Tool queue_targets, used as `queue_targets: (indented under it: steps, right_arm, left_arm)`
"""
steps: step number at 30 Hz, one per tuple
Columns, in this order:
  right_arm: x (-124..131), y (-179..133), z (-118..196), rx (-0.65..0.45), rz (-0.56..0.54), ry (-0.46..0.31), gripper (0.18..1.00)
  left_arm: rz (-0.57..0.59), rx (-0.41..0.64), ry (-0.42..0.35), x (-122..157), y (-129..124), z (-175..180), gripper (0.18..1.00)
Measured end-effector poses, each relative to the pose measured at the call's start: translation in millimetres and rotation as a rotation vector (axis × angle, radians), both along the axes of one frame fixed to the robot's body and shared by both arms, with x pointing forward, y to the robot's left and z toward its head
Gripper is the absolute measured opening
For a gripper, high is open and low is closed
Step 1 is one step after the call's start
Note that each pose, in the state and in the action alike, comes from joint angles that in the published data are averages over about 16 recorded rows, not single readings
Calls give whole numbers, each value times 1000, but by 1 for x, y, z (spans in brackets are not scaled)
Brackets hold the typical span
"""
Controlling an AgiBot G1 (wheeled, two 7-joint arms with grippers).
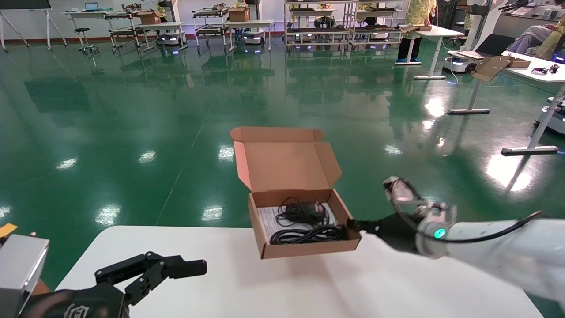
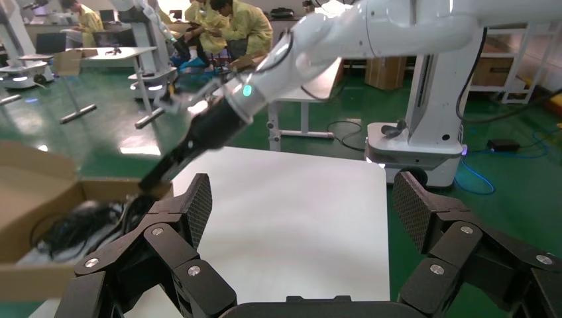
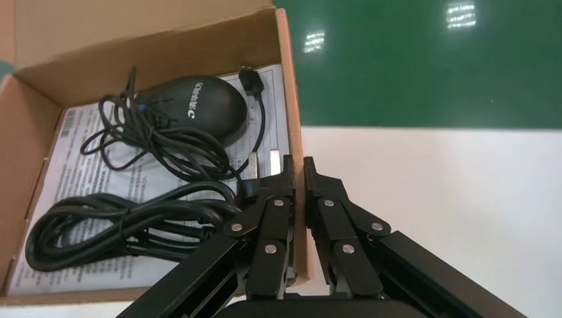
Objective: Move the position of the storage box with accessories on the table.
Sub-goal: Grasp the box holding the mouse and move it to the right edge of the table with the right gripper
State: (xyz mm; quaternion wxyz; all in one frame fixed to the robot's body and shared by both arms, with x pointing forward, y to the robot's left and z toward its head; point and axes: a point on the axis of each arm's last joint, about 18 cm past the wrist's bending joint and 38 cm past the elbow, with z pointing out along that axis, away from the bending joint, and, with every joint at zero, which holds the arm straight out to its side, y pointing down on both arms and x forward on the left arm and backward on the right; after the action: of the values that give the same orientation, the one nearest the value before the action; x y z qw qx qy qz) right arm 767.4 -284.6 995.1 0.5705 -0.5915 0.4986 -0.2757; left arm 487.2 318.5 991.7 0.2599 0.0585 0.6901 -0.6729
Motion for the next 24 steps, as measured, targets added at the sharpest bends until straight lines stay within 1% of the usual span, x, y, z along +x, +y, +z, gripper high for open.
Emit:
queue_targets:
  steps: [6,12,18,24]
  right_arm:
    - [-16,-39,29,6,-10,-32,205]
    - [-33,-84,51,10,-52,-65,205]
    - [-49,-130,63,13,-121,-92,205]
    - [-61,-173,65,11,-221,-115,205]
  left_arm:
    - [0,0,0,0,0,0,1000]
    - [0,0,0,0,0,0,1000]
    - [0,0,0,0,0,0,1000]
    - [0,0,0,0,0,0,1000]
